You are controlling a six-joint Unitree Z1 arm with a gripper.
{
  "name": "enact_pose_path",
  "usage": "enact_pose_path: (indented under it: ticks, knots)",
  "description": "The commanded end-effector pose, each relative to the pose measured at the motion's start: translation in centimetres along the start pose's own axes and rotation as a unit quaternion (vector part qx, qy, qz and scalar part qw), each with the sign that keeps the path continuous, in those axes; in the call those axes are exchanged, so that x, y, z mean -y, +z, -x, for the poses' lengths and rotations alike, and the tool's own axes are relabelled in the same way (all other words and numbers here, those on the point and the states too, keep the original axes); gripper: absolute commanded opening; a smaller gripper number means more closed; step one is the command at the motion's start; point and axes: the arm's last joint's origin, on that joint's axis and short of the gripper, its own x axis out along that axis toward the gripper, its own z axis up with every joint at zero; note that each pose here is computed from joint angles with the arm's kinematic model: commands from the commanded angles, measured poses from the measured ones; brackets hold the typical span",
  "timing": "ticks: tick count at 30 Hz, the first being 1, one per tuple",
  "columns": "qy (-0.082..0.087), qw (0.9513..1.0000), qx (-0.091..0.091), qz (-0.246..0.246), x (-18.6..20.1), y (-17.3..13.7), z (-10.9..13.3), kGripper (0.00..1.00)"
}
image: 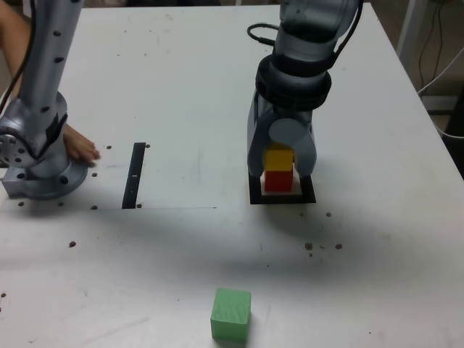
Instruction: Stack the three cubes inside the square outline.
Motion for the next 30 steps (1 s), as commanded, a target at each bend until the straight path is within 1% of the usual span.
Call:
enact_pose_path:
  ticks: [1, 6, 9, 12, 14, 15, 16, 17, 18, 20, 22, 30]
  knots:
    - [-0.001, 1.0, 0.0, 0.0, -0.03, 0.2, -0.11, 0.24]
    - [-0.001, 1.0, -0.001, -0.001, -0.02, 0.28, -0.2, 0.34]
    - [0.0, 1.0, -0.002, -0.001, -0.01, 0.31, -0.26, 0.37]
    - [-0.001, 1.0, -0.002, -0.002, 0.0, 0.36, -0.28, 0.46]
    - [-0.001, 1.0, -0.001, -0.004, 0.0, 0.39, -0.24, 0.56]
    - [-0.002, 1.0, 0.0, -0.005, 0.0, 0.4, -0.21, 0.63]
    - [-0.002, 1.0, 0.0, -0.007, 0.0, 0.4, -0.17, 0.73]
    - [-0.002, 1.0, 0.001, -0.007, 0.0, 0.39, -0.14, 0.78]
    - [-0.001, 1.0, 0.001, -0.008, -0.01, 0.36, -0.07, 0.87]
    - [0.0, 1.0, 0.003, -0.009, -0.04, 0.3, 0.06, 0.96]
    - [0.001, 1.0, 0.004, -0.008, -0.07, 0.22, 0.2, 0.99]
    - [0.004, 1.0, 0.001, -0.009, -0.12, -0.01, 0.33, 0.99]
